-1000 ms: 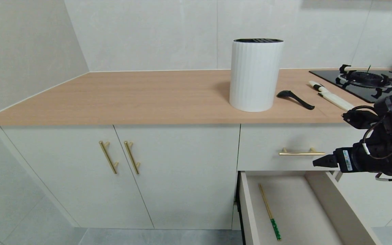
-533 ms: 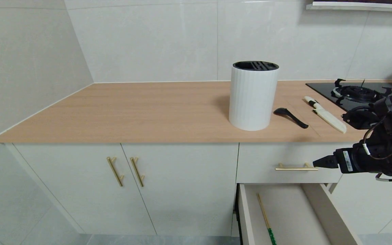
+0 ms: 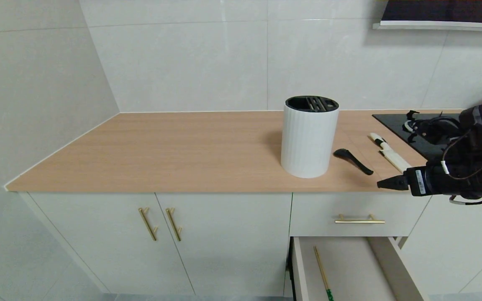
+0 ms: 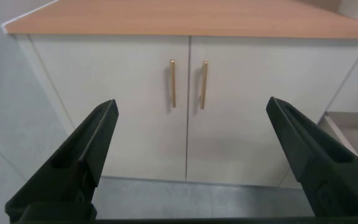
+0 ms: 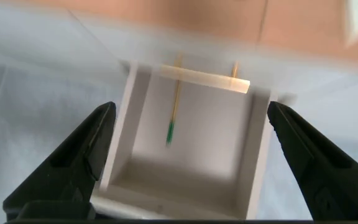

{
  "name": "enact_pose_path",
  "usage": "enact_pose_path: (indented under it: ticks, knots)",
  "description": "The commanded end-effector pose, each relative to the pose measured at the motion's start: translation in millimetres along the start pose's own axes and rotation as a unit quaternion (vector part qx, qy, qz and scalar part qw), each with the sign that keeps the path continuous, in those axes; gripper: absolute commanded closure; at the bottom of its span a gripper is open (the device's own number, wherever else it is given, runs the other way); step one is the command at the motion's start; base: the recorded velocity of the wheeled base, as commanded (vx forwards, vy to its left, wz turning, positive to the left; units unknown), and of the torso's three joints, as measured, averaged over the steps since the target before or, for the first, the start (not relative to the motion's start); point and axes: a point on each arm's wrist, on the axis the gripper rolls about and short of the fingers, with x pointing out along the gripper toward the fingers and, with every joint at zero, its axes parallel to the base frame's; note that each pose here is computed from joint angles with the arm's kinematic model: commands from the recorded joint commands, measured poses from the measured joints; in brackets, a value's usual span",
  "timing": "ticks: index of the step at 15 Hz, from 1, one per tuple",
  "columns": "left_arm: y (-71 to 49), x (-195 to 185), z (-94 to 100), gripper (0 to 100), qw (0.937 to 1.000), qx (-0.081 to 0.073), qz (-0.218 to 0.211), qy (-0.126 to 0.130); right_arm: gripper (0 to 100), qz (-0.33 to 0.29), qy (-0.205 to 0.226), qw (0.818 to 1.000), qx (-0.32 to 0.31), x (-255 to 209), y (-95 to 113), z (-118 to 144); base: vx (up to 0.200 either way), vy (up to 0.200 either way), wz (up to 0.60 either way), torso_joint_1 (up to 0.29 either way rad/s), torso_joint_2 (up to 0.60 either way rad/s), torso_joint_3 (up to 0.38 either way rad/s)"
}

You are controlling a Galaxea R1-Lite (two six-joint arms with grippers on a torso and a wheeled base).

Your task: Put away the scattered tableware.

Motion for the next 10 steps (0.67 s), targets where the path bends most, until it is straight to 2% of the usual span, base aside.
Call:
enact_pose_path:
  ticks: [1,3,5,10]
  knots:
    - [0.0,0.0,0.0,0,1.0,0.0,0.0,0.0,0,0.001,-0.022,1.0,-0.02,28.7,-13.6,27.9,0.0,0.0,0.0,0.032,-0.06,-0.036]
    - [0.0,0.0,0.0,0,1.0,0.0,0.0,0.0,0,-0.004,-0.027,0.998,-0.049,49.0,-23.6,40.4,0.0,0.0,0.0,0.0,0.0,0.0]
    - [0.0,0.0,0.0,0,1.0,0.0,0.0,0.0,0,0.003,-0.017,0.997,-0.077,81.3,-33.4,39.4,0.0,0.0,0.0,0.0,0.0,0.0]
    - [0.0,0.0,0.0,0,1.0,0.0,0.0,0.0,0,0.034,-0.035,0.996,-0.071,151.9,-48.5,26.4,0.0,0.0,0.0,0.0,0.0,0.0]
